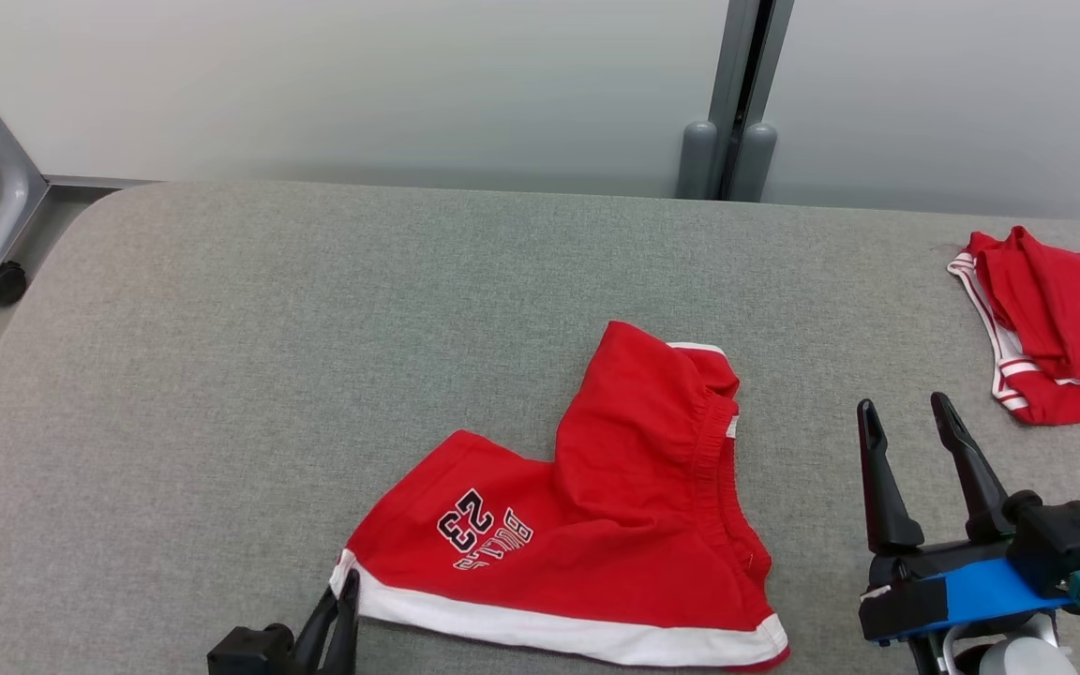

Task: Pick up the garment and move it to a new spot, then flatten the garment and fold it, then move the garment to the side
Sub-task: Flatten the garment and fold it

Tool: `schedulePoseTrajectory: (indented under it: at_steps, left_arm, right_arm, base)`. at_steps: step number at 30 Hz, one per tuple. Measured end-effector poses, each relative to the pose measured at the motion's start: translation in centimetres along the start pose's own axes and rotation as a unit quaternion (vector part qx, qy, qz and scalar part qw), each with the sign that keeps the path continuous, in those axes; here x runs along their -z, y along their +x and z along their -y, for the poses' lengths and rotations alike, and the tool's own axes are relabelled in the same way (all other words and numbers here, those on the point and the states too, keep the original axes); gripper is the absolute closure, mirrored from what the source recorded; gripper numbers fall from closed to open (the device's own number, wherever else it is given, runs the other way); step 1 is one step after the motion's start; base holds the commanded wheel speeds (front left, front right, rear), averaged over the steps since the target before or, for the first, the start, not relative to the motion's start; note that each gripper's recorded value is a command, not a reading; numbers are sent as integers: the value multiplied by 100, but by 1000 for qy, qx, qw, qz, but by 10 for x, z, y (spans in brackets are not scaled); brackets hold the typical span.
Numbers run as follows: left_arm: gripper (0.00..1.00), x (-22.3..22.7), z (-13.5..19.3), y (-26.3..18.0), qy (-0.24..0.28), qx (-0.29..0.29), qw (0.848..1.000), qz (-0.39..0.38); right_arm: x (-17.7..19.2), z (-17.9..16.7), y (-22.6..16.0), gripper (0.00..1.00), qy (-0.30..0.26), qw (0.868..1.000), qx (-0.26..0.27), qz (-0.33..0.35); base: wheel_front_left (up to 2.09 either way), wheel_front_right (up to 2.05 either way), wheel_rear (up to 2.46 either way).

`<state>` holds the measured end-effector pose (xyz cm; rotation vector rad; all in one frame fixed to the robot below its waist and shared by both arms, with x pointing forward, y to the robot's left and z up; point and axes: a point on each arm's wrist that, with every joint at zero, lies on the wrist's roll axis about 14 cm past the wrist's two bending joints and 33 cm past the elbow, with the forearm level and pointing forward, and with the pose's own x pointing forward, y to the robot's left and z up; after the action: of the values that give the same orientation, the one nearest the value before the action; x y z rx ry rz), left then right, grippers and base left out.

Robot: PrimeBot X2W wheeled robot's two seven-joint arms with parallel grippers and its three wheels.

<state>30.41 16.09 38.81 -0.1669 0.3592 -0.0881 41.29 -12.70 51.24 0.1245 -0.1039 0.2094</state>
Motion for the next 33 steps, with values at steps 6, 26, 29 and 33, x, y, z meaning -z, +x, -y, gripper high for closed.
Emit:
schedulePoseTrajectory:
  at_steps: [6,26,29,33]
  left_arm:
    - [0,-34,-4,3,15,-8,998,55]
    - [0,-137,-22,9,63,-41,974,212]
    - [0,-139,-25,10,69,-40,973,215]
    - [0,-139,-28,11,73,-41,973,214]
  right_arm:
    - [-2,2,-2,0,-1,1000,3,2]
    - [-9,35,-24,0,-10,998,56,6]
    - [-6,41,-31,0,-9,998,66,0]
    - [-2,45,-35,0,-8,997,73,-7]
  base:
    - [0,0,0]
    - [0,0,0]
    - [0,0,0]
    - [0,0,0]
